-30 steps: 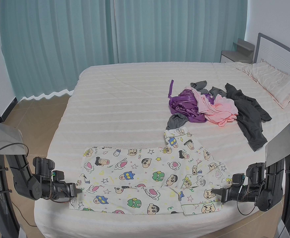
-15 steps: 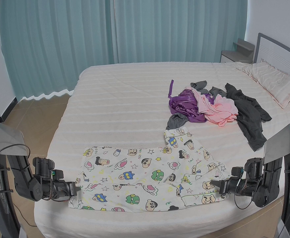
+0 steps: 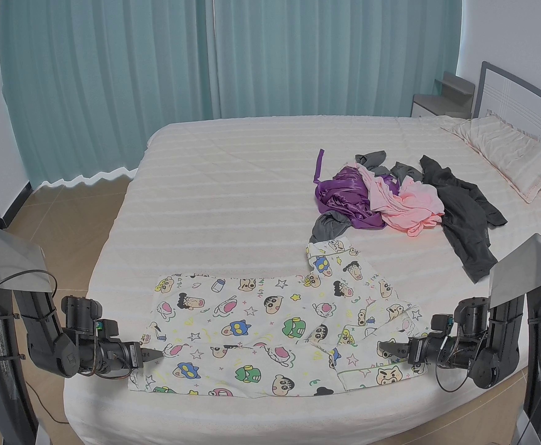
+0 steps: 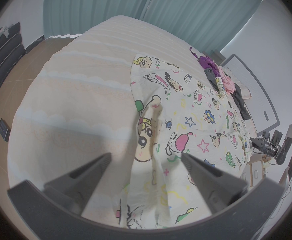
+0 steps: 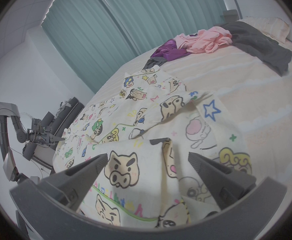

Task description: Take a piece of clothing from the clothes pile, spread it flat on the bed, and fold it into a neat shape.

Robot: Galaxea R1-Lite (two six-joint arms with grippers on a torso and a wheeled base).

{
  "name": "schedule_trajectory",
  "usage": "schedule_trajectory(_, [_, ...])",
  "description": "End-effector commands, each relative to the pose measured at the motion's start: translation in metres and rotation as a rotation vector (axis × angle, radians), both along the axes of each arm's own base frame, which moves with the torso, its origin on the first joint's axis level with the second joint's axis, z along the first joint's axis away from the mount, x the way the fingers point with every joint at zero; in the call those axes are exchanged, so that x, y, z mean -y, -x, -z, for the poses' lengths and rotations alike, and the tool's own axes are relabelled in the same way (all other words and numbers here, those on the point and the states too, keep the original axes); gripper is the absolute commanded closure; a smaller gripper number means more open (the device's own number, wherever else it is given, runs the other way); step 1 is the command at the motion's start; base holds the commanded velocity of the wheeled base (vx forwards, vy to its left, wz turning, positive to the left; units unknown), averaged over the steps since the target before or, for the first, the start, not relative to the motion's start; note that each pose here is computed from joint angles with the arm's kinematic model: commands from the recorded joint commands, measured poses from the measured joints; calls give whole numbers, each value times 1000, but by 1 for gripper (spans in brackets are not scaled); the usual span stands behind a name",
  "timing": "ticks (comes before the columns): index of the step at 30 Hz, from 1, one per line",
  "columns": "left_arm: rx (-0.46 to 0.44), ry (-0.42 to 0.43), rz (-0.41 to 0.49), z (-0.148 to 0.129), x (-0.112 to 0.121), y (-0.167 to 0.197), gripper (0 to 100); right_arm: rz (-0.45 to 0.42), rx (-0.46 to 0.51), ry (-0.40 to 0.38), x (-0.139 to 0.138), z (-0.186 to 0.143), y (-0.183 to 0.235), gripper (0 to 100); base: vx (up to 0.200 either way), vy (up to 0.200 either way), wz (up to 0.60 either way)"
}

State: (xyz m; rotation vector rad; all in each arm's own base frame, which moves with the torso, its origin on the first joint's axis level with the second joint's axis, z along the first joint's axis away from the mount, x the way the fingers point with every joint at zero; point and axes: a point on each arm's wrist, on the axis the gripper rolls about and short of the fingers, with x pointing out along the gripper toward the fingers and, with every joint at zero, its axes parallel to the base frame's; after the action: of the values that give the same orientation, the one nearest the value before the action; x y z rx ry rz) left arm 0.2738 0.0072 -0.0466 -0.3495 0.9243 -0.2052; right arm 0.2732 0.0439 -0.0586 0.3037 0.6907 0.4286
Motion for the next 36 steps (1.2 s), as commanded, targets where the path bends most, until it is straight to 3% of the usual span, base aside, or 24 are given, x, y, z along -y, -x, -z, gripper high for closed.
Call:
schedule_trajectory(1, [-1, 3, -16, -2, -3, 1, 0, 49, 24, 18, 3, -9, 2, 0, 0, 0, 0])
schedule_trajectory(4, [12, 3, -52, -9, -13, 5, 0, 92, 37, 29, 6, -19, 6, 0, 0, 0, 0])
schedule_trajectory(9, [97, 11, -117, -33, -33, 4, 0, 155, 19, -29, 8, -35, 16, 0, 0, 0, 0])
schedule_trajectory(12, [119, 31, -109, -38, -36, 2, 0, 182, 13, -32, 8, -36, 18, 0, 0, 0, 0])
schedule_trajectory(19, [135, 150, -204, -46, -38, -12, 0, 199, 7, -39, 7, -36, 18, 0, 0, 0, 0])
schedule_trajectory(20, [142, 213, -268, -53, -40, -19, 0, 201, 3, -45, 6, -36, 18, 0, 0, 0, 0])
schedule_trajectory(27, [142, 225, -273, -52, -39, -20, 0, 187, -10, -48, 1, -36, 21, 0, 171, 0, 0])
schedule_trajectory(36, [138, 229, -263, -51, -36, -21, 0, 188, -9, -49, 1, -35, 20, 0, 0, 0, 0])
